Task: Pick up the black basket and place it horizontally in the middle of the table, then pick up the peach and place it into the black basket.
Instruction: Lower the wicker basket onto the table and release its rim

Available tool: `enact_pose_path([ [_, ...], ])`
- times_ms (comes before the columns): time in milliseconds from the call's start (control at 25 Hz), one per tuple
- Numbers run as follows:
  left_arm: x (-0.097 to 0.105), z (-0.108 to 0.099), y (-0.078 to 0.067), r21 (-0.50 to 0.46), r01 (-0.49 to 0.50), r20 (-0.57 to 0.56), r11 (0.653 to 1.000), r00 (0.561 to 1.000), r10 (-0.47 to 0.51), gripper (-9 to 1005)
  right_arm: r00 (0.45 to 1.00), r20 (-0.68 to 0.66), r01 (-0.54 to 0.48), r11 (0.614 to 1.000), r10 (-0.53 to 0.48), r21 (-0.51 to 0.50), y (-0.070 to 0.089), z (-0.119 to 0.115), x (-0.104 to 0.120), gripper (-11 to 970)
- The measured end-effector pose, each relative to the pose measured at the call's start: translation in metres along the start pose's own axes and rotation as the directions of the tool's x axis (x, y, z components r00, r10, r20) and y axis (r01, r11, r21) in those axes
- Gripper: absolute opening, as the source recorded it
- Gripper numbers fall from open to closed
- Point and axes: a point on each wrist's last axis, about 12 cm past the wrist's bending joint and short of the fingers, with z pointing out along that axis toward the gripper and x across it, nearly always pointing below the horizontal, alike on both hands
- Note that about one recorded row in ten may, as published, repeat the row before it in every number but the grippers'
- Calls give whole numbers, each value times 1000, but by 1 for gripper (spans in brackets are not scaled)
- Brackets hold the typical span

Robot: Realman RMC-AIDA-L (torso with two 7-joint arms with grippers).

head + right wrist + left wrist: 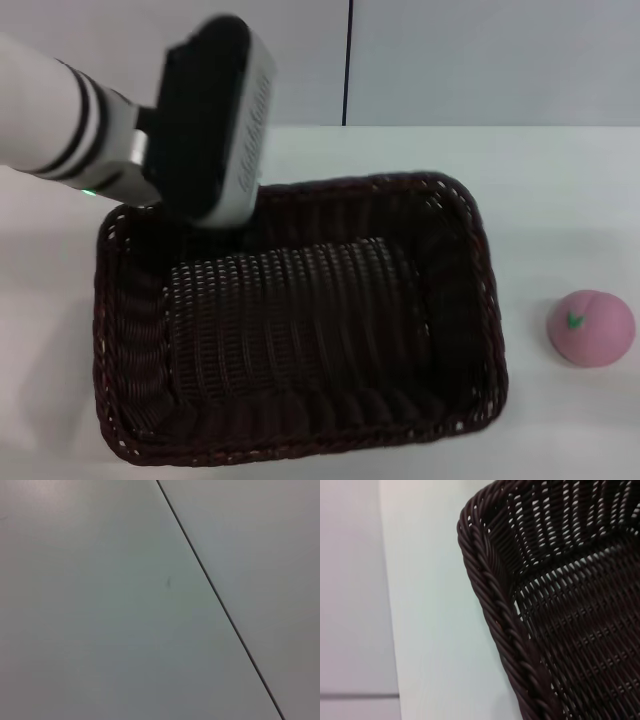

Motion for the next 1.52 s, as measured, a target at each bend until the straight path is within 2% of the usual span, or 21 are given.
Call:
enact_pose_path([
  [40,-8,4,-3,-2,-77,6,997,997,77,228,1000,-2,0,1000,0,1,0,0,0,733],
  [80,-11,5,-5,4,-101,10,995,995,101,228,1000,-4,0,1000,0,4,0,0,0,733],
  [200,-14,6,-6,9,-121,16,993,993,121,228,1000,-5,-1,1000,1,5,0,0,1,733],
  [280,-16,9,-11,17,-184,23,983,983,183,227,1000,-6,-1,1000,1,6,-1,0,1,733],
  [440,-19,11,-15,22,-244,32,969,969,244,227,1000,-6,-1,1000,1,6,-1,0,1,733],
  [520,-20,12,-15,14,-249,35,968,968,249,226,1000,-6,0,1000,0,5,-1,0,1,733],
  [720,-20,12,-15,9,-234,36,972,972,233,225,1000,-6,1,1000,-1,5,-1,0,1,733],
  [760,-21,12,-14,8,-192,38,981,981,191,225,1000,-7,0,1000,0,6,-1,0,1,733],
  [920,-23,11,-13,3,-141,41,990,989,141,225,1000,-7,0,1000,0,6,-1,0,1,733],
  [1080,-25,6,-14,-15,-124,80,992,989,124,224,1000,-6,0,1000,0,4,-1,0,1,733],
  [1520,-20,5,-12,-60,-38,96,997,994,43,222,1000,-2,1,1000,-1,-2,0,-1,0,732],
])
